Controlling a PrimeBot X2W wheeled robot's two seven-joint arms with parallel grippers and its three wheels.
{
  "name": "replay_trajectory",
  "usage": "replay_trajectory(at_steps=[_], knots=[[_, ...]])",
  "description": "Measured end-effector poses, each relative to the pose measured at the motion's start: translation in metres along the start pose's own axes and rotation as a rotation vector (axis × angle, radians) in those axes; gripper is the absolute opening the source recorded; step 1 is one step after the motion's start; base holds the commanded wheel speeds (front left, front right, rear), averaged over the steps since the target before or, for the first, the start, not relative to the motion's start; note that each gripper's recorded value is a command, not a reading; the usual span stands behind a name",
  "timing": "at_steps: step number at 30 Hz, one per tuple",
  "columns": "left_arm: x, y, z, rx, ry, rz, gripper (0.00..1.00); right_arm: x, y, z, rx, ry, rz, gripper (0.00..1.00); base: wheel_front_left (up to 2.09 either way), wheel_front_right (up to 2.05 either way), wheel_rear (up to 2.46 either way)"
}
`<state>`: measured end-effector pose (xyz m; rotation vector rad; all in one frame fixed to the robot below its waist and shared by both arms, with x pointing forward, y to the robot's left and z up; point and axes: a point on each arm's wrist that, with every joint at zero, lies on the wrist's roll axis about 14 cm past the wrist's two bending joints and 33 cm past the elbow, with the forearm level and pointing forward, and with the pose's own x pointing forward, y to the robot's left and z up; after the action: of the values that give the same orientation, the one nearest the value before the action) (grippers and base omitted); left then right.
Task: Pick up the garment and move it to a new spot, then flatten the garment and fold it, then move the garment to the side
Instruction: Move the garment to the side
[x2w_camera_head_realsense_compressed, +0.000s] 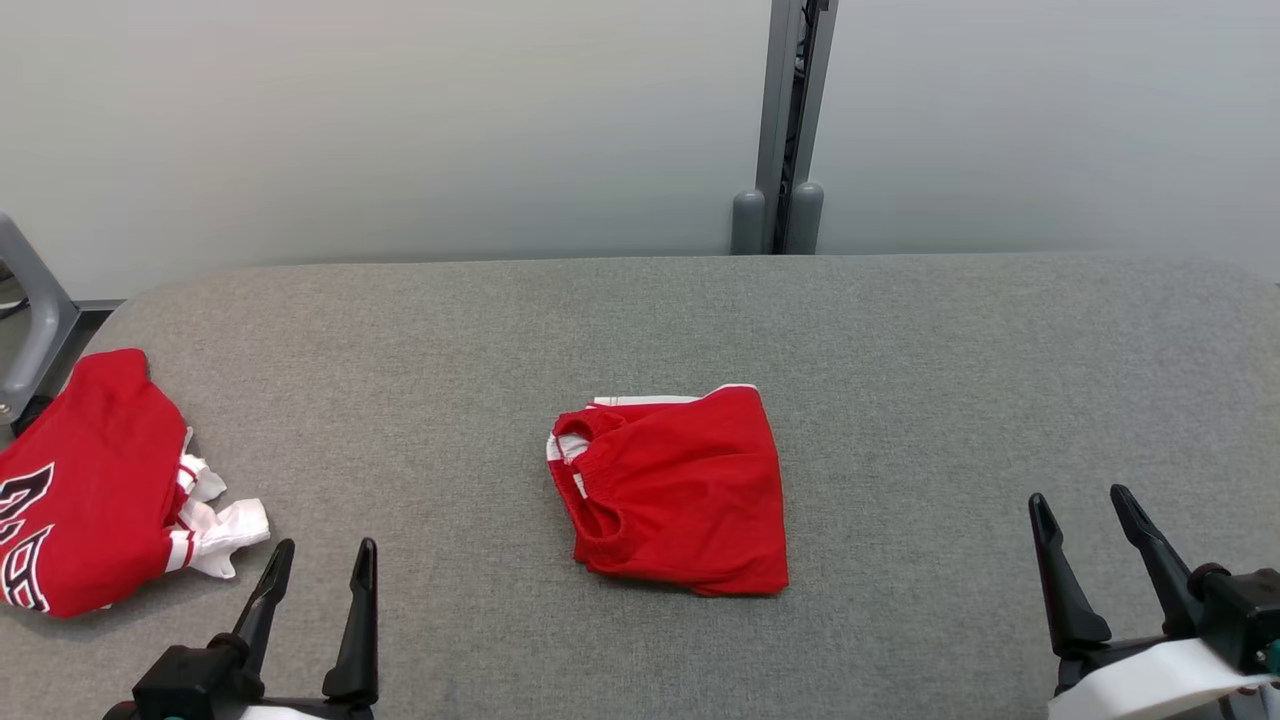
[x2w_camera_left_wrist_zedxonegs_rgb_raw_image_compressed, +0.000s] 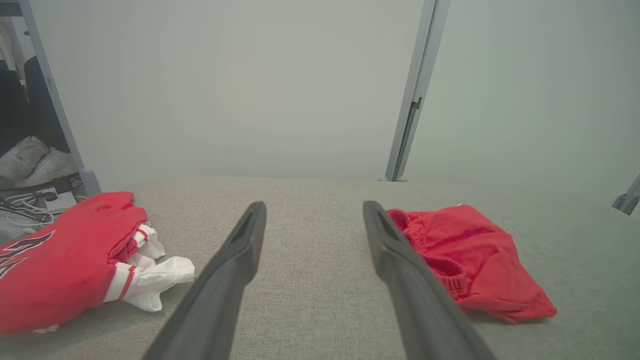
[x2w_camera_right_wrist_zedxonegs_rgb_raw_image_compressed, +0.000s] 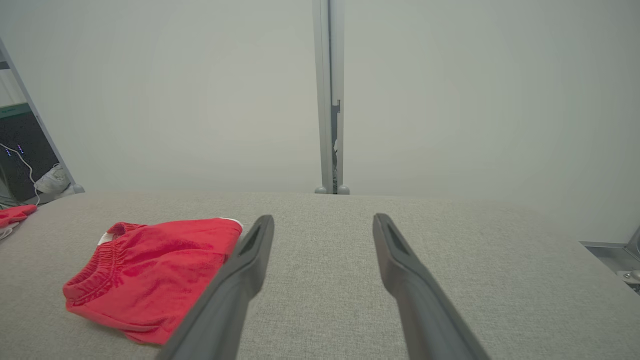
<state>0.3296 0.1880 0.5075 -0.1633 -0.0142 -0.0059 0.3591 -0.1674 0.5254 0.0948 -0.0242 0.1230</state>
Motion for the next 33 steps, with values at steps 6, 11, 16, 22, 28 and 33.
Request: replay_trajectory(at_steps=[6,11,16,22,28,33], knots=[[-0.0019,0.0008,0.0007,0.003,-0.001,0.005,1.0,-0.0029,0.0012,0.0005,-0.009,0.008,0.003,1.0,0.0,0.0,0.0],[-0.0016,0.0005,0.0002,0.004,0.001,0.005,1.0,-0.0024,0.002,0.0014,-0.009,0.008,0.005,1.0,0.0,0.0,0.0],[-0.0011,0.0002,-0.0005,0.005,0.004,0.004,1.0,-0.0022,0.0011,0.0001,-0.008,0.015,0.002,1.0,0.0,0.0,0.0],[-0.0011,-0.0002,-0.0013,-0.003,0.007,0.005,1.0,-0.0017,0.0003,-0.0009,-0.008,0.018,0.0,1.0,0.0,0.0,0.0],[-0.0017,-0.0006,-0.001,-0.004,0.006,0.005,1.0,-0.0017,0.0002,-0.0026,-0.006,0.023,-0.001,1.0,0.0,0.0,0.0],[0.0019,0.0001,0.0052,-0.003,-0.013,0.008,1.0,0.0032,0.0013,-0.0059,-0.011,0.036,0.006,1.0,0.0,0.0,0.0]])
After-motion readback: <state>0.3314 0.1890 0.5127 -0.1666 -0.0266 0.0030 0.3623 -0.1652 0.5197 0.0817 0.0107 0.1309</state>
